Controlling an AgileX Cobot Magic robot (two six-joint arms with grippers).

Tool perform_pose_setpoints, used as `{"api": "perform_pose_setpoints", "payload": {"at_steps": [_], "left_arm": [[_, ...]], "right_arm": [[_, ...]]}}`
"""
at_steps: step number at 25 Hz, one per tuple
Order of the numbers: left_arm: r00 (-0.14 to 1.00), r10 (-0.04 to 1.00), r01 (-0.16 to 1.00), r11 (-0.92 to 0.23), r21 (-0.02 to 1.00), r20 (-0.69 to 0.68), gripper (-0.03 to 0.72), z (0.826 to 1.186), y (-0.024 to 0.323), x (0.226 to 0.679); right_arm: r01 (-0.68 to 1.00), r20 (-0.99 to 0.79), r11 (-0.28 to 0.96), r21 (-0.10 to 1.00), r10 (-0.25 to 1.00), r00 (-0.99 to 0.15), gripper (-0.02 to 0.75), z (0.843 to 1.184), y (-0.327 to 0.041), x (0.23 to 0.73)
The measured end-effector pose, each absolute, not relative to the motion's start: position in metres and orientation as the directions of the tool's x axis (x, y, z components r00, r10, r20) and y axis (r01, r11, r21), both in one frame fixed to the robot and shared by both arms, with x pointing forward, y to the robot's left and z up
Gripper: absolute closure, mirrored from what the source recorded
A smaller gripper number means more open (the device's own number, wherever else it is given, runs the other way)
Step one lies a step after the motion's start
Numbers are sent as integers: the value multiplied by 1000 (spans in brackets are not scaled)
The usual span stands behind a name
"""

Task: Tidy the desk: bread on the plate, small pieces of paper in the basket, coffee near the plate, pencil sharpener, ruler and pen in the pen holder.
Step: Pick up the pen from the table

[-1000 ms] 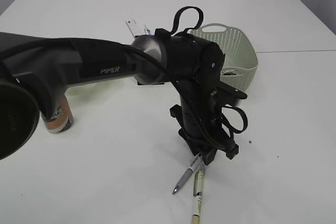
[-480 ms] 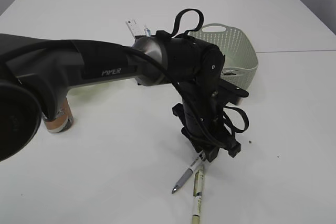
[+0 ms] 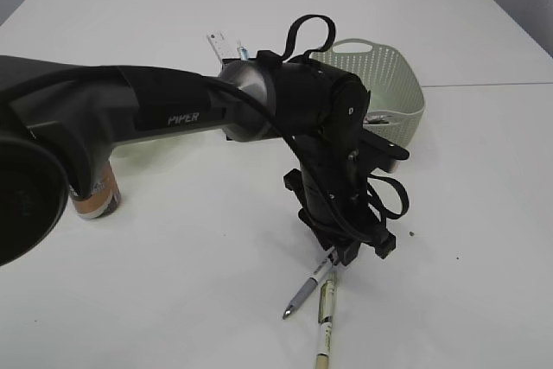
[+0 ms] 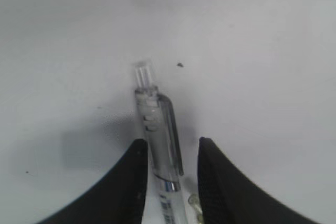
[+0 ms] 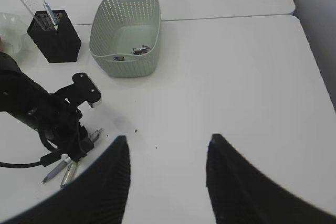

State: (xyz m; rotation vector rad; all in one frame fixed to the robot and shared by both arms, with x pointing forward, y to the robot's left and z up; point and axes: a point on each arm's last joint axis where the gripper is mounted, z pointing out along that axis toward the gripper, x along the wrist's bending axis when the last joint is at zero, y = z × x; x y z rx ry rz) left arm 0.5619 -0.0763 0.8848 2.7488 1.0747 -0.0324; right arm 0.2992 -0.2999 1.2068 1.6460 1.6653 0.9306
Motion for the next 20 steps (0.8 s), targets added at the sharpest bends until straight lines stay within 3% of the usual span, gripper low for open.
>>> {"api": "perform_pose_setpoints", "payload": {"at_steps": [14,20], "left_arm": [[742,666,669,-730,136,-73,456,877,-74,562],[744,665,667,-733,132,-67,610,877,-74,562]], "right_arm": [[567,52,-21,823,998,-39,385,1207,-300,299],[570,52,-21,821,998,-38,386,1207,-300,299]]}}
